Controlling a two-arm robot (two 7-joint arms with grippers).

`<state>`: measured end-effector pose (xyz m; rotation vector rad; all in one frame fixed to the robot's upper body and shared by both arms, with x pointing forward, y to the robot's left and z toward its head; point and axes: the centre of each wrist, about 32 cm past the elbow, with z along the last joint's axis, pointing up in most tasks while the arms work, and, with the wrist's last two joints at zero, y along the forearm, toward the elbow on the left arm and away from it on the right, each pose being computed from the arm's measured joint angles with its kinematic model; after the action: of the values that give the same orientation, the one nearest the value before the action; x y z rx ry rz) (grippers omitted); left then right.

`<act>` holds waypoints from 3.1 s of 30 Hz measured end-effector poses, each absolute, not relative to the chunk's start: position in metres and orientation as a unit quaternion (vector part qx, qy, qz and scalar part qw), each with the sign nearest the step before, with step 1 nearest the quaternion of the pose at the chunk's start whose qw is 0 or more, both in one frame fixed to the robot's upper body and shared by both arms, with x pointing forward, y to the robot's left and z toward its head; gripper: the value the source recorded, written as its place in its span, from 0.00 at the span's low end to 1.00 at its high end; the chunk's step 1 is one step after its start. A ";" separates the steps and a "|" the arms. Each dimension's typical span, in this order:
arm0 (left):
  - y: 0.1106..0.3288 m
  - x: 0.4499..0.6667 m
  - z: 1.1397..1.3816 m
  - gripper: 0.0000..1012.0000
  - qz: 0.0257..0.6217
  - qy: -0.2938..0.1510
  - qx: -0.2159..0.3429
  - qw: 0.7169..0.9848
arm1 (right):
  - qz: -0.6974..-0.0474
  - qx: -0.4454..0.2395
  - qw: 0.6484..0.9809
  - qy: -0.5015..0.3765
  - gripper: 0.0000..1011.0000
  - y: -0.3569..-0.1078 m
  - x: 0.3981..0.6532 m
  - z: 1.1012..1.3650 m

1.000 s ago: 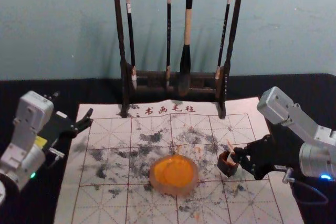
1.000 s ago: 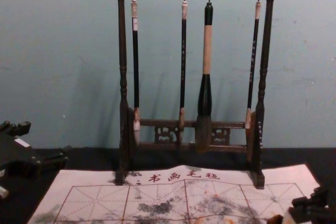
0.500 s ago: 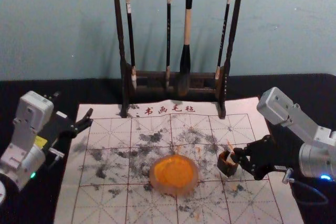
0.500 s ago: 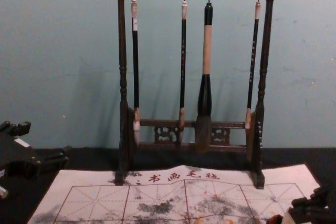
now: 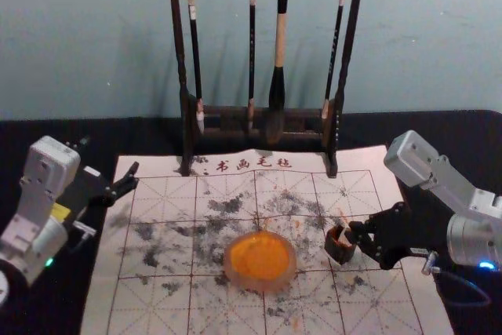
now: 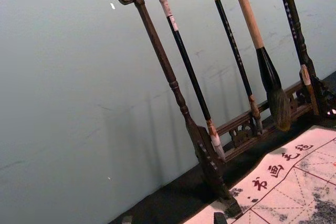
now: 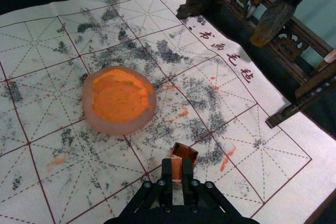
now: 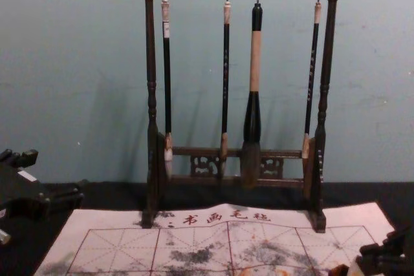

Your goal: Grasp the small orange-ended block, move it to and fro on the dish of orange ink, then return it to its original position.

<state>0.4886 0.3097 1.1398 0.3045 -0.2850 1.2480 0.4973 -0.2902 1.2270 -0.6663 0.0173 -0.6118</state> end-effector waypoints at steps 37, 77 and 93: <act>0.310 0.489 1.140 0.99 0.580 -0.132 0.141 0.791 | -0.296 -0.322 0.899 0.008 0.99 -0.290 0.497 1.227; 0.310 0.489 1.140 0.99 0.580 -0.132 0.141 0.791 | -0.620 -0.253 0.726 -0.159 0.99 -0.275 0.462 1.138; 0.310 0.489 1.140 0.99 0.580 -0.132 0.142 0.791 | -0.633 -0.259 0.713 -0.158 0.99 -0.275 0.464 1.124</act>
<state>0.4886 0.3097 1.1398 0.3045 -0.2850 1.2480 0.4640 -0.2749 1.1238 -0.5742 -0.3498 -1.4021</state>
